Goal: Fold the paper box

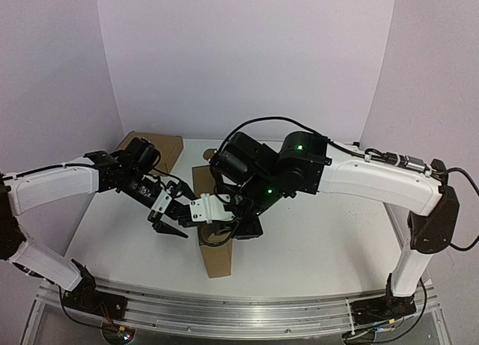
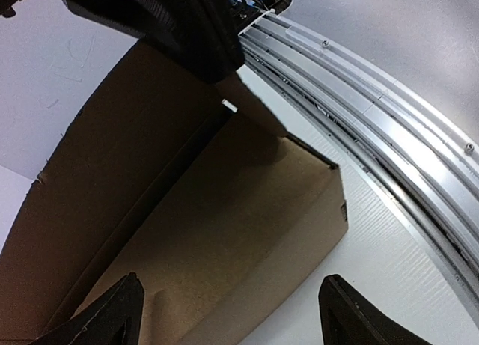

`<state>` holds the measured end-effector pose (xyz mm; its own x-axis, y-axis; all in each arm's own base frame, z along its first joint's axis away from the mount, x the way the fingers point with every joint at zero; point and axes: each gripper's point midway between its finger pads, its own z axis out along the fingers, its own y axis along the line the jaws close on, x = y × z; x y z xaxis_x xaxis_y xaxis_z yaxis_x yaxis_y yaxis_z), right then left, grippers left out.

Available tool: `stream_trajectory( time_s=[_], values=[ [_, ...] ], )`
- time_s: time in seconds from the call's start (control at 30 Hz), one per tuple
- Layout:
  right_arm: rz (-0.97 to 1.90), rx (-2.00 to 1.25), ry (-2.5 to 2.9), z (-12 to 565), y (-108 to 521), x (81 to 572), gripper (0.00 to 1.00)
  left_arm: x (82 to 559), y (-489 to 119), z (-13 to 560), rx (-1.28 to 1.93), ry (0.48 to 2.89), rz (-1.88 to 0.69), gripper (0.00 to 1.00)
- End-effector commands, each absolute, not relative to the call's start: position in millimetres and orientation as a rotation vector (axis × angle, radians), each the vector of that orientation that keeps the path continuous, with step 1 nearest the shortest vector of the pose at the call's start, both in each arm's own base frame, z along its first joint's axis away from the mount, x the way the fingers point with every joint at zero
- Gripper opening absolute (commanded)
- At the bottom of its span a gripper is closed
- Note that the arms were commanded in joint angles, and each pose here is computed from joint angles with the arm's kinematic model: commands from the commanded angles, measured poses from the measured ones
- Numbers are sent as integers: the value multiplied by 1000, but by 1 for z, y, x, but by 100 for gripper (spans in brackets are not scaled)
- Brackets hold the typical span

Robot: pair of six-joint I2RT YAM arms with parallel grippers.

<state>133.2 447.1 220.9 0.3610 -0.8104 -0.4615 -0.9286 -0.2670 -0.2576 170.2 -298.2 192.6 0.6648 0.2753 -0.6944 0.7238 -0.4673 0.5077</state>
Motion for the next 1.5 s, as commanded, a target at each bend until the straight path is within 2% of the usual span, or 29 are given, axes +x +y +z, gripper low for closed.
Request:
stream_trajectory(
  time_s=[0.0, 0.07, 0.23, 0.6, 0.97, 1.23, 1.47],
  values=[
    [375, -2198, 1485, 211, 451, 127, 0, 179, -314, 197, 2040, 733, -665, 74],
    [382, -2203, 1472, 212, 451, 126, 0, 179, -315, 187, 2068, 750, -670, 66],
    [375, -2183, 1466, 216, 452, 128, 0, 185, -317, 181, 2086, 784, -669, 59],
    [414, -2189, 1475, 211, 460, 125, 0, 192, -322, 183, 2075, 841, -685, 56],
    [254, -2124, 1597, 196, 455, 147, 0, 184, -322, 182, 2070, 900, -747, 55],
    [195, -2249, 1551, 181, 446, 132, 0, 190, -324, 180, 2068, 954, -748, 54],
    [-1, -2360, 1554, 163, 427, 134, 0, 189, -321, 177, 2081, 986, -755, 53]
  ],
)
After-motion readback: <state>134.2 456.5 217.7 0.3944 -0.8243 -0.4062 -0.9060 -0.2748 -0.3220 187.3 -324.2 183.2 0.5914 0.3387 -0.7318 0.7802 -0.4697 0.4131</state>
